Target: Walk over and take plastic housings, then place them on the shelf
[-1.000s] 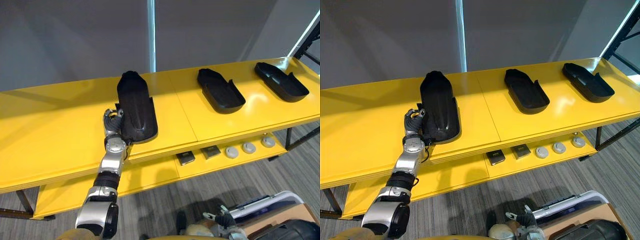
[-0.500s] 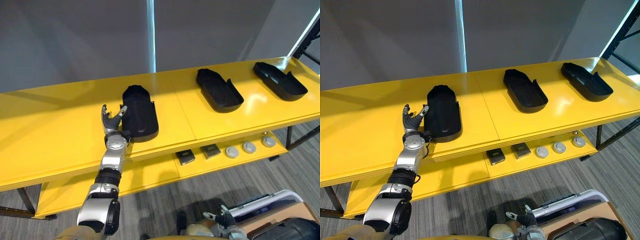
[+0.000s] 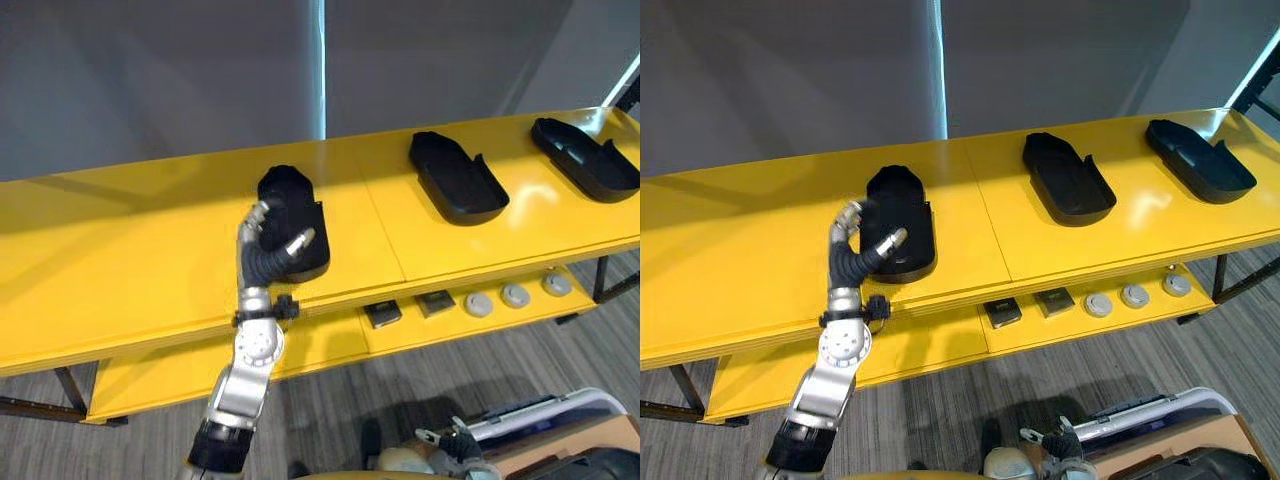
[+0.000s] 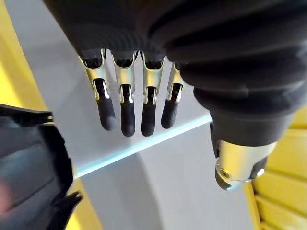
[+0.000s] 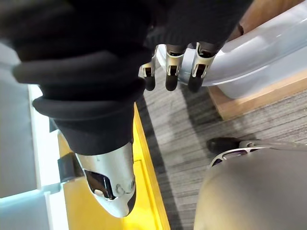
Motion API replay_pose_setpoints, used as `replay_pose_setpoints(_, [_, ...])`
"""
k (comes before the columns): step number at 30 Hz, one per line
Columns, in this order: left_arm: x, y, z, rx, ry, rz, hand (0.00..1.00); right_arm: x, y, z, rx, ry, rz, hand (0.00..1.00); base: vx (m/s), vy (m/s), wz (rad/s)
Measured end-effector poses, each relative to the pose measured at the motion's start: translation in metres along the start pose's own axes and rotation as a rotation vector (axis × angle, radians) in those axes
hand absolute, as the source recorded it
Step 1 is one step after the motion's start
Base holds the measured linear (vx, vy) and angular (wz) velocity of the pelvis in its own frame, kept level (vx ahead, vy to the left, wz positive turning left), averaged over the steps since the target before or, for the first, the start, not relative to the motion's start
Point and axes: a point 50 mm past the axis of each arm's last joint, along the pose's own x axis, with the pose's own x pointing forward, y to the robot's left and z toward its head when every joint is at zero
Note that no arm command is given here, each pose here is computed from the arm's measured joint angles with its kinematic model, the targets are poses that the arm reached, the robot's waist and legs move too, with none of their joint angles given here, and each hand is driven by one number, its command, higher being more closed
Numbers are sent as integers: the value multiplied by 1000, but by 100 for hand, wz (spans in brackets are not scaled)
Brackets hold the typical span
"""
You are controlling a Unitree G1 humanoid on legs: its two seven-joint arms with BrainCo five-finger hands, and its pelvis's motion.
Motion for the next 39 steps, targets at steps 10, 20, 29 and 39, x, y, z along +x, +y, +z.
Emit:
replay_pose_setpoints(10, [-11, -32, -36, 84, 149, -174, 100, 1, 1, 2, -13, -6, 5, 0, -20, -2, 0])
replay_pose_setpoints(20, [14, -31, -47, 172, 180, -169, 100, 1, 2, 3, -17, -5, 10, 0, 14, 5, -6])
replay_pose_setpoints(29, [31, -18, -55, 220, 217, -112, 100, 2, 5, 5, -12, -13, 17, 0, -34, -6, -10])
replay_pose_setpoints(39, [40, -17, -54, 212, 216, -94, 100, 2, 7, 6, -7, -17, 21, 0, -13, -8, -3])
